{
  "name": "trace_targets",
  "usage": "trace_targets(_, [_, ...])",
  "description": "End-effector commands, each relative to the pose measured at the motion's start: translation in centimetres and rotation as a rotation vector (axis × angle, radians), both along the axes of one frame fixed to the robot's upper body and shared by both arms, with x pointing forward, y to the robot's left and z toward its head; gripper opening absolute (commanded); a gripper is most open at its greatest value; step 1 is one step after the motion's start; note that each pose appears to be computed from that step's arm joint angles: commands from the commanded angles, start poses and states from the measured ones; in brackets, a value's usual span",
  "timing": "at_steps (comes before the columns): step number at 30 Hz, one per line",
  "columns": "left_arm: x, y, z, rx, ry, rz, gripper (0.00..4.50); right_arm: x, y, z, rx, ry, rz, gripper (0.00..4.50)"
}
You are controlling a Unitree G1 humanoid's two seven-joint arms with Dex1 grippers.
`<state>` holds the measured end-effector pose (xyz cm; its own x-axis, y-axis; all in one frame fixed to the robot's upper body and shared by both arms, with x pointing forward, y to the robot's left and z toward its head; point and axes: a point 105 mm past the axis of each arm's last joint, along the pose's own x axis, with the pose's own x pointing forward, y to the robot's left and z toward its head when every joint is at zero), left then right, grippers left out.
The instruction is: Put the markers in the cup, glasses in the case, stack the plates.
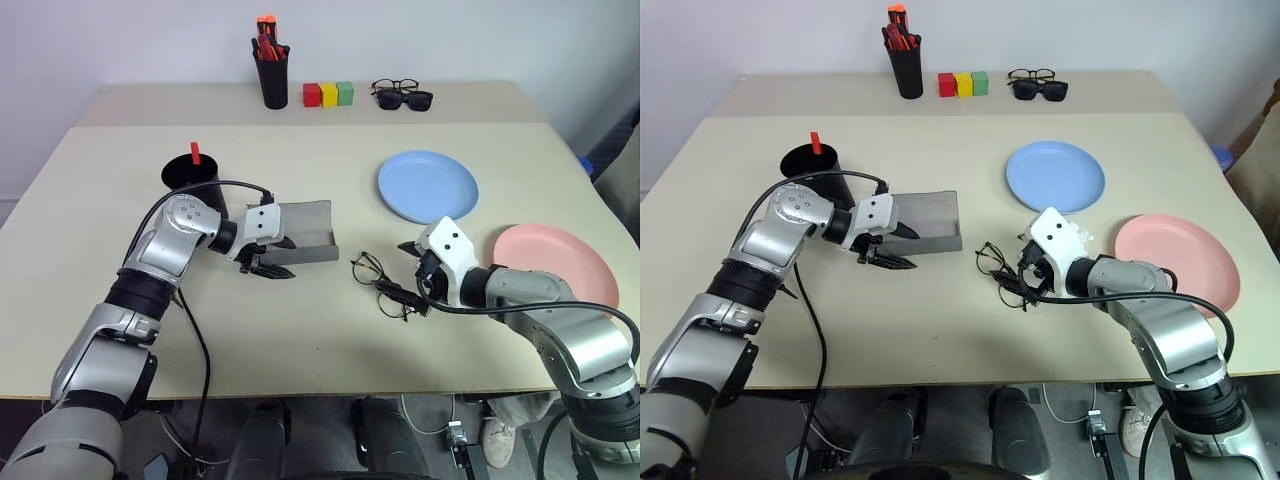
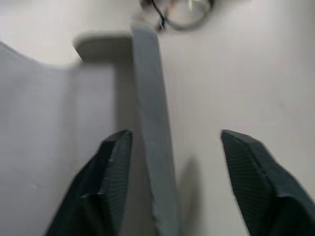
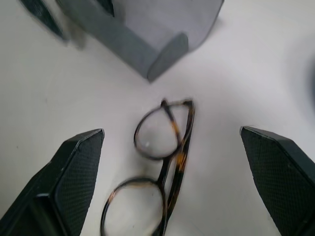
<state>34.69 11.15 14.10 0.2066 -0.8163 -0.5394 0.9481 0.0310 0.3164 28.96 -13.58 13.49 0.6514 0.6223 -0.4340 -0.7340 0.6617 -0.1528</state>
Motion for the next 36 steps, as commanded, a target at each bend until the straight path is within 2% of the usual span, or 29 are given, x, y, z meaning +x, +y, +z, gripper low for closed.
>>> trace_targets(1, [-1.6,0.6,2.8,-0.104,-0.064,0.01,2.88,0.3,-0.1,-0.1,-0.004,0.028,-0.03,4.5])
trace_targets(5, [-4.4,1.7,3.0,-0.169,-0.047,0.067,2.88,0.4,-0.2,-1.0,-0.018,0.069,-0.055,4.5])
trace_targets(11, [-8.1,3.2,1.2,-0.246,0.053,0.232,2.88,1.1,-0.3,-1.9,-0.023,0.099,-0.094,4.5])
trace_targets(14, [-8.7,3.6,0.7,-0.252,0.067,0.289,2.94,1.1,-0.2,-2.2,-0.026,0.12,-0.095,3.7])
trace_targets(21, [-9.0,4.2,0.9,-0.289,0.073,0.381,2.94,1.1,-0.2,-2.2,-0.04,0.13,-0.089,0.03])
trace_targets(29, [-8.9,4.6,0.5,-0.293,0.079,0.429,2.94,1.6,0.1,-0.5,-0.086,0.038,-0.047,0.03])
trace_targets(36, [-8.9,6.7,0.1,-0.324,0.068,0.58,2.94,3.1,5.7,5.5,-0.073,-0.196,0.246,0.03])
